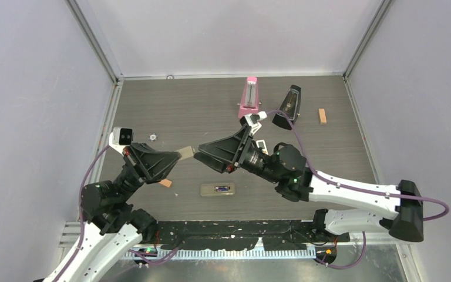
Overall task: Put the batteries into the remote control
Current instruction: Load the battery cover into the remote control.
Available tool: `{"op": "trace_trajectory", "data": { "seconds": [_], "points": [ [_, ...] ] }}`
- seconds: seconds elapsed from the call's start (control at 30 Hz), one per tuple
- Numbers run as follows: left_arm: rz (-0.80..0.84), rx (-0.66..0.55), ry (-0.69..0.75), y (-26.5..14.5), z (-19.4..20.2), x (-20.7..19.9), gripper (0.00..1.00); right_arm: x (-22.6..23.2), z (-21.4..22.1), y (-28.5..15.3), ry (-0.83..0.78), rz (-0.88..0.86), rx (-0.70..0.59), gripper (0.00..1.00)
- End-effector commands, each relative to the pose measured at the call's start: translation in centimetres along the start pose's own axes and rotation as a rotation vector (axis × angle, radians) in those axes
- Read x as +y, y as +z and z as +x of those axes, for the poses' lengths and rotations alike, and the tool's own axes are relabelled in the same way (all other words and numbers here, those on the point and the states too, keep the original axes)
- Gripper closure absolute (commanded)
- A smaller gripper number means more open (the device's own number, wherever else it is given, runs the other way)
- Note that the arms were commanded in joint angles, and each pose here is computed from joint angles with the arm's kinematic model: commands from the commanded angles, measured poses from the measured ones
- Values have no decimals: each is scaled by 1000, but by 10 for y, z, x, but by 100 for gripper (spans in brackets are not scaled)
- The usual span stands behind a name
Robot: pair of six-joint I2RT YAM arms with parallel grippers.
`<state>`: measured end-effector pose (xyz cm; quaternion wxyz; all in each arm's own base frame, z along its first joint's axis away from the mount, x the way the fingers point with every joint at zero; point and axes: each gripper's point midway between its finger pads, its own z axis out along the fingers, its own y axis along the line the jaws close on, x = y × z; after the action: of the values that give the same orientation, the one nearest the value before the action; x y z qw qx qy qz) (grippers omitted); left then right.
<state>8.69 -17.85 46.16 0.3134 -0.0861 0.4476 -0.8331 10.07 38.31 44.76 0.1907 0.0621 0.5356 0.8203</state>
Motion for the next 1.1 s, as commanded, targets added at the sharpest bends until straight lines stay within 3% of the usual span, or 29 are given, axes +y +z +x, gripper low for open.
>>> {"op": "trace_trajectory", "data": {
  "seconds": [0.0,0.17,0.27,0.37,0.57,0.83,1.07],
  "points": [
    [-117,-29,117,-9,-3,16,100,4,-24,-23,-149,117,-117,23],
    [-278,-52,204,-25,-7,43,100,-8,-29,-37,-306,252,-102,20],
    [-323,-47,229,-29,-7,52,100,-9,-26,-34,-405,322,-56,20],
    [-357,-31,242,-33,-6,61,100,-39,-19,-35,-502,458,2,20],
    [-404,-3,242,-40,-2,75,100,-59,-13,-28,-590,540,56,23],
    [-419,22,240,-45,3,81,100,-77,-9,-23,-623,573,91,35],
    [-424,34,227,-49,6,84,100,-70,-11,-24,-634,518,66,39]
  ]
}}
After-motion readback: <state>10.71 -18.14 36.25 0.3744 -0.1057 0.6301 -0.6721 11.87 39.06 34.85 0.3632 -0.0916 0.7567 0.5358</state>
